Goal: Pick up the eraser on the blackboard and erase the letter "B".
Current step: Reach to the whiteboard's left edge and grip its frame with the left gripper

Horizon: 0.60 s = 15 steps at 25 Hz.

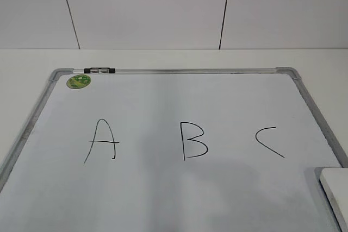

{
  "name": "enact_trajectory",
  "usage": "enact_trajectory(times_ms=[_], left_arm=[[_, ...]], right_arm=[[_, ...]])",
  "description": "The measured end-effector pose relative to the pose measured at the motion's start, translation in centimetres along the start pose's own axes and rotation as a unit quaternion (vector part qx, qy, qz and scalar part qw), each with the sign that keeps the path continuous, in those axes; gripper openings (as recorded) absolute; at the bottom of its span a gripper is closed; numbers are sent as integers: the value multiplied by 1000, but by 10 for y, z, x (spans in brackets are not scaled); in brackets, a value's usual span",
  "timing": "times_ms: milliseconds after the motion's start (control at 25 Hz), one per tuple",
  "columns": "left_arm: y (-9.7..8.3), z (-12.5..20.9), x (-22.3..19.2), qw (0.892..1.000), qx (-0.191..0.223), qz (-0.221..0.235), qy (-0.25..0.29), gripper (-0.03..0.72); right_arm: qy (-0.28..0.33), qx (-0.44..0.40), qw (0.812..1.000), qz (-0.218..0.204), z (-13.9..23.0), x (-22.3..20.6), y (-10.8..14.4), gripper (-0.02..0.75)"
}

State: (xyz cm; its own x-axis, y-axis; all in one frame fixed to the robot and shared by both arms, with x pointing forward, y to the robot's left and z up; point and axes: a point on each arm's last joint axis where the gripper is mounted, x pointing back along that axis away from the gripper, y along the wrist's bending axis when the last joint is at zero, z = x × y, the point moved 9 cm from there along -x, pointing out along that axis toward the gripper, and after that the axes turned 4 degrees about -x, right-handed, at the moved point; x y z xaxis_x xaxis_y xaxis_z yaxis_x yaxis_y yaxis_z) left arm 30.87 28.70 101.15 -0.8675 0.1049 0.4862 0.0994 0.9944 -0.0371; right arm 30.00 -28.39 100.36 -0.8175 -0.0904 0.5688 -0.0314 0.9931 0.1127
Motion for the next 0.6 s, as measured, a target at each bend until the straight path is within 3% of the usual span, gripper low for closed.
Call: enact_trajectory(times_ms=[240, 600], left_arm=[[-1, 0, 0, 1000, 1, 3, 0, 494], [-1, -3, 0, 1000, 2, 4, -5, 425]], right_arm=[[86, -24, 996, 12, -5, -8, -1, 493], [213, -59, 975, 29, -8, -41, -3, 493]])
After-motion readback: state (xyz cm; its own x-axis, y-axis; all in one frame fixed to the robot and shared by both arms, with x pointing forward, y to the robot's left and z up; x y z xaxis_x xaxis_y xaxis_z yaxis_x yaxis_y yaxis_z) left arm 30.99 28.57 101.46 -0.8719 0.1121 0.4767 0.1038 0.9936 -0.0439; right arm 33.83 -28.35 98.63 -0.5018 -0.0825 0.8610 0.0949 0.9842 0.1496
